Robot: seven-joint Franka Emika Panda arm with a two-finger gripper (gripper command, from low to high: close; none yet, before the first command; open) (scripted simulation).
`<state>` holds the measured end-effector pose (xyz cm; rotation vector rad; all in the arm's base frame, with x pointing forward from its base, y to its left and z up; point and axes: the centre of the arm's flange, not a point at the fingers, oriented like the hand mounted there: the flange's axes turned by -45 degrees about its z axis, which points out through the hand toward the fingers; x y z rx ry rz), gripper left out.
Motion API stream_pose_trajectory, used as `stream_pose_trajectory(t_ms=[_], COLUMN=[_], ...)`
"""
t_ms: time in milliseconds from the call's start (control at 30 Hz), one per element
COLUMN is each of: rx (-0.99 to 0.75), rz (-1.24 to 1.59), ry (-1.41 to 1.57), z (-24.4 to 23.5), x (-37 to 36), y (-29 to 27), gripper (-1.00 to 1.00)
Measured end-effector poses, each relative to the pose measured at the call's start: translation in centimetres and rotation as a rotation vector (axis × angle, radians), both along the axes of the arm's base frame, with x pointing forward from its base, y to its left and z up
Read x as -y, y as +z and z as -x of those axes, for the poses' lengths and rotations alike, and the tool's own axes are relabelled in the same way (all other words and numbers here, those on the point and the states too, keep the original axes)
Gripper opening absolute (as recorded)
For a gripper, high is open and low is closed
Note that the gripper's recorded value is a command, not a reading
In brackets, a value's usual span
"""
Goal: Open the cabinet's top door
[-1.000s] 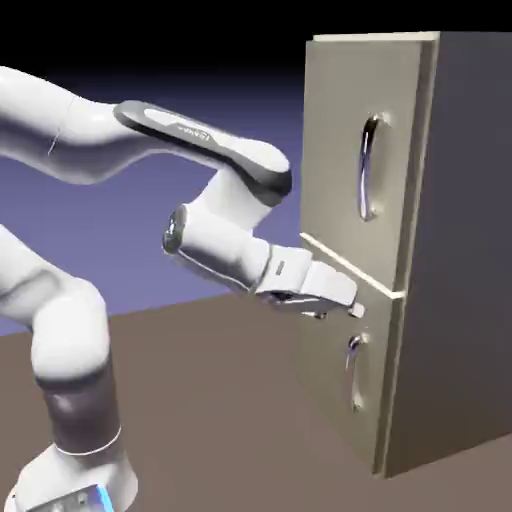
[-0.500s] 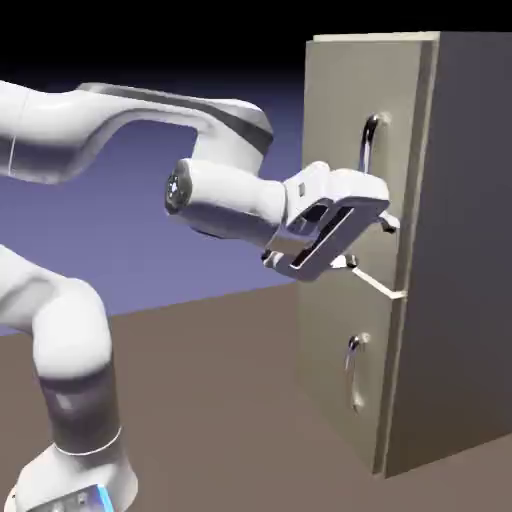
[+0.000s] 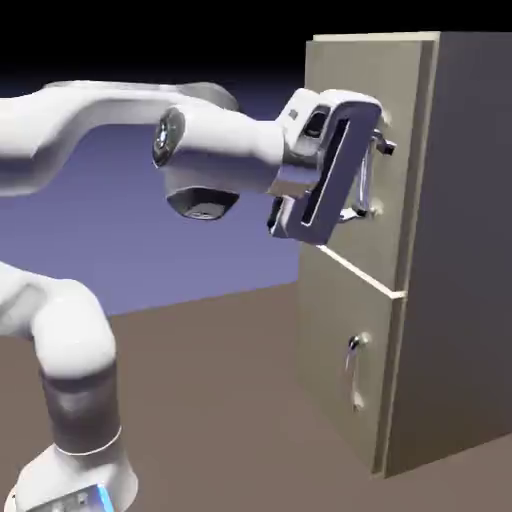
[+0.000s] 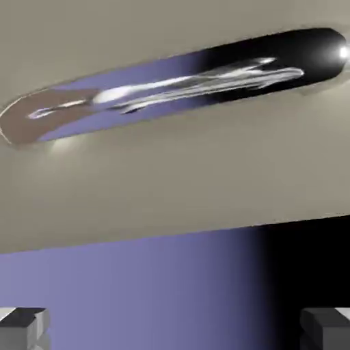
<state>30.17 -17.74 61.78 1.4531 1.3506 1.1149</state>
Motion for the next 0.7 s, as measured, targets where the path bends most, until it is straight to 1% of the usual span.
stream_pose_trajectory(t_ms=[333,700], rx=[0.022,0.054], rz=[0.295,0.619], ry=[0.146,0.259], z=[0.6,1.5], x=[-2.0,-4.0], y=[2.5,3.6], gripper=[1.0,1.0])
